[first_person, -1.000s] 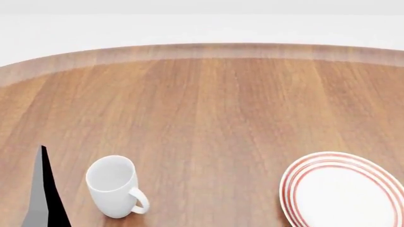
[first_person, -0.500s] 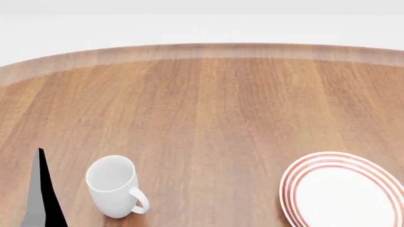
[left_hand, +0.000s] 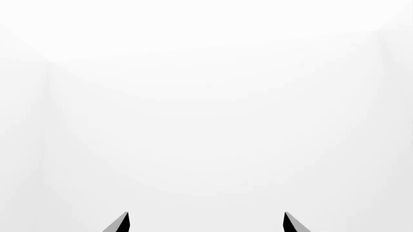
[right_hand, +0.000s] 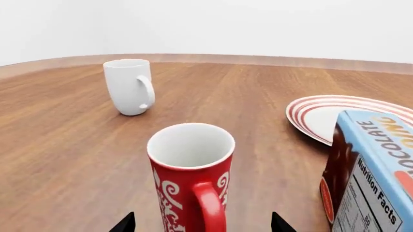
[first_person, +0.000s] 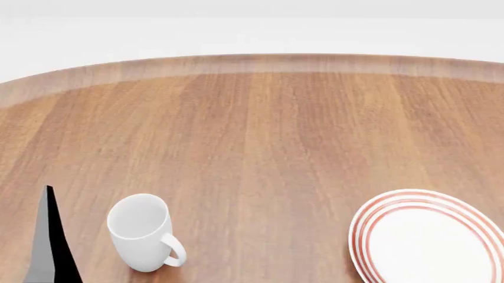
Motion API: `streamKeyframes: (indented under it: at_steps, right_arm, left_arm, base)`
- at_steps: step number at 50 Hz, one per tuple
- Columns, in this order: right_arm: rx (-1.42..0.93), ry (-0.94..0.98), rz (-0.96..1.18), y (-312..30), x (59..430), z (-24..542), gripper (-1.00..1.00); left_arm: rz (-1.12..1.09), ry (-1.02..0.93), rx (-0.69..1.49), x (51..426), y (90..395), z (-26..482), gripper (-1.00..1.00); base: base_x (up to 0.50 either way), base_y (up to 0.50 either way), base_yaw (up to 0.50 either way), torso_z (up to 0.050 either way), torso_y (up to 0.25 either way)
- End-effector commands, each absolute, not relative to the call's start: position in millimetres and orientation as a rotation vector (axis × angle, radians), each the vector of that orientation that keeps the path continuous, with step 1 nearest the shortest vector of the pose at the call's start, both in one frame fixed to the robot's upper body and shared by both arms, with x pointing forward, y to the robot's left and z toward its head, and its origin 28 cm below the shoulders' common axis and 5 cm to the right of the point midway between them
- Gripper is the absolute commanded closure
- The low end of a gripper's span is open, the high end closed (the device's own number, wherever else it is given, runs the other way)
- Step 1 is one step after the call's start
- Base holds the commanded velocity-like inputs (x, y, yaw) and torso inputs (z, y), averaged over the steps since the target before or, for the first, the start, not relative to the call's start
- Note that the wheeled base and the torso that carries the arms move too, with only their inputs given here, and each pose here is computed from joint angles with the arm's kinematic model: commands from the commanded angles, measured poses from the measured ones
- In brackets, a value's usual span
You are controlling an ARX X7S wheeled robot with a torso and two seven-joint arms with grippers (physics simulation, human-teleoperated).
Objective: Pick up the red mug and put it on the plate
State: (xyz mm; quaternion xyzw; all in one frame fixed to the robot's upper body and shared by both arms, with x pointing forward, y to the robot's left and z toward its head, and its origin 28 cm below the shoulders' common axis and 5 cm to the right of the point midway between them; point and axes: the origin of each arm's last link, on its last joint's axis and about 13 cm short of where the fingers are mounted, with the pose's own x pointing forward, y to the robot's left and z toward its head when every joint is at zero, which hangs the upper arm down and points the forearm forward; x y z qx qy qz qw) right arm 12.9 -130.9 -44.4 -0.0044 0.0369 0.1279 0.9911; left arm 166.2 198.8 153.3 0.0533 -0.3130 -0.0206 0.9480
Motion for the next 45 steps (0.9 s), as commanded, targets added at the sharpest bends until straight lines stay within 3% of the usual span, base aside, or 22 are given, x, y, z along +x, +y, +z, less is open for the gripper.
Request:
streamKeyframes:
  at_steps: [1, 45]
  right_arm:
    - [0.000, 0.076, 0.253, -131.5, 17.1, -50.0, -1.00]
    - [0.035, 0.100, 0.242, -128.8, 24.6, -65.2, -1.00]
  left_arm:
    - [-0.042, -0.637, 0.108, 166.5, 198.9, 153.6, -1.00]
    - [-0.044, -0.635, 0.110, 170.5, 198.0, 153.0, -1.00]
  base:
    - [0.00, 0.00, 0.00, 0.000, 0.000]
    - [0.00, 0.00, 0.00, 0.000, 0.000]
